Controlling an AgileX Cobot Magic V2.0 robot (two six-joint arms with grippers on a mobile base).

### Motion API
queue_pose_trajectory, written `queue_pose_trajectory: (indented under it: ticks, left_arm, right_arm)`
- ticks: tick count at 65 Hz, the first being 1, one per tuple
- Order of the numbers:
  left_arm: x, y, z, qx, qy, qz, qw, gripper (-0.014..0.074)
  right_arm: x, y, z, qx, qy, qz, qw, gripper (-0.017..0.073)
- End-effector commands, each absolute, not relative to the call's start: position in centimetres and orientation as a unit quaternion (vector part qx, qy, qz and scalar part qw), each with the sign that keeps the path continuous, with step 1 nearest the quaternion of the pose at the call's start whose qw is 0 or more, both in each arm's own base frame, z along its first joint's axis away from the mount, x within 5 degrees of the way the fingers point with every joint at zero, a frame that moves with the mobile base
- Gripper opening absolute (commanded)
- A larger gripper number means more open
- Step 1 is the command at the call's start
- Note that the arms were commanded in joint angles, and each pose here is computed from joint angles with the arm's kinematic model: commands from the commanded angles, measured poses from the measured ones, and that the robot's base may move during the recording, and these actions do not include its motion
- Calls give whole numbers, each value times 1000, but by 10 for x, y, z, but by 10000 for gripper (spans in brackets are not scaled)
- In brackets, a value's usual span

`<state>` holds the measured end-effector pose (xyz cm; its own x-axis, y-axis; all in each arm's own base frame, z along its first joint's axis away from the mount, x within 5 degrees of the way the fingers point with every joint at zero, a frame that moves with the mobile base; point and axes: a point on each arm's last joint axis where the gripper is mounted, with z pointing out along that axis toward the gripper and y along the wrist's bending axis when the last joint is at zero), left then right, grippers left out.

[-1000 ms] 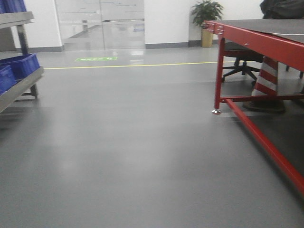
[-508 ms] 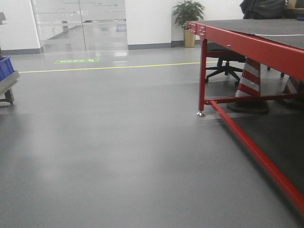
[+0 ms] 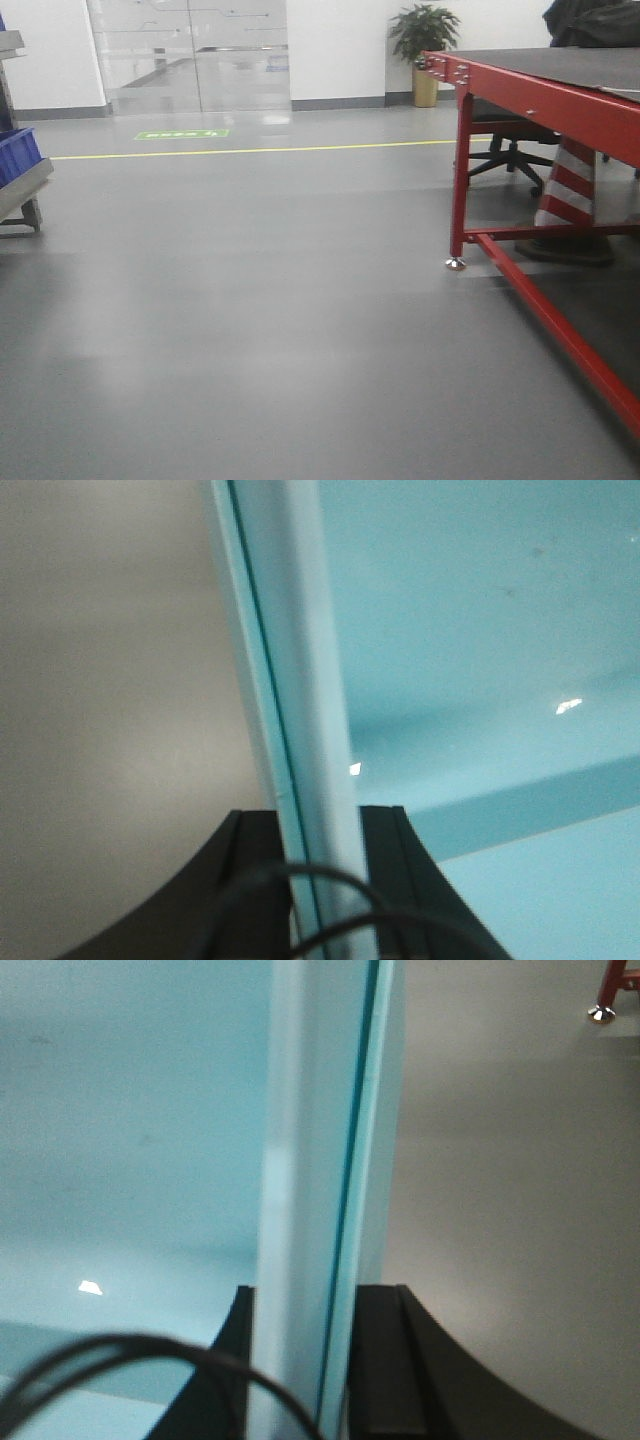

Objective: Move two blue bins to right shelf middle
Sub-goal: 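Drive the base across the floor holding the light-blue bin in both grippers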

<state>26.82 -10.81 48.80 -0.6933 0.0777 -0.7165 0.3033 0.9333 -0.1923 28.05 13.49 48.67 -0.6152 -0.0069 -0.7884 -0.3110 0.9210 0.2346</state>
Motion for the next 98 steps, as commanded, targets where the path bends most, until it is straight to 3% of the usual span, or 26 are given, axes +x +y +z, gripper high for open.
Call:
queue_pose_trajectory:
  ticks: [1,98]
  left_arm:
    - [259,-112,502,120,886,-185,407,-111]
    - [259,-112,502,120,886,-185,407,-111]
  right_arm:
    - [278,134,506,-84,844,206,488,-153]
    - [278,134,507,-83,843,206,490,-153]
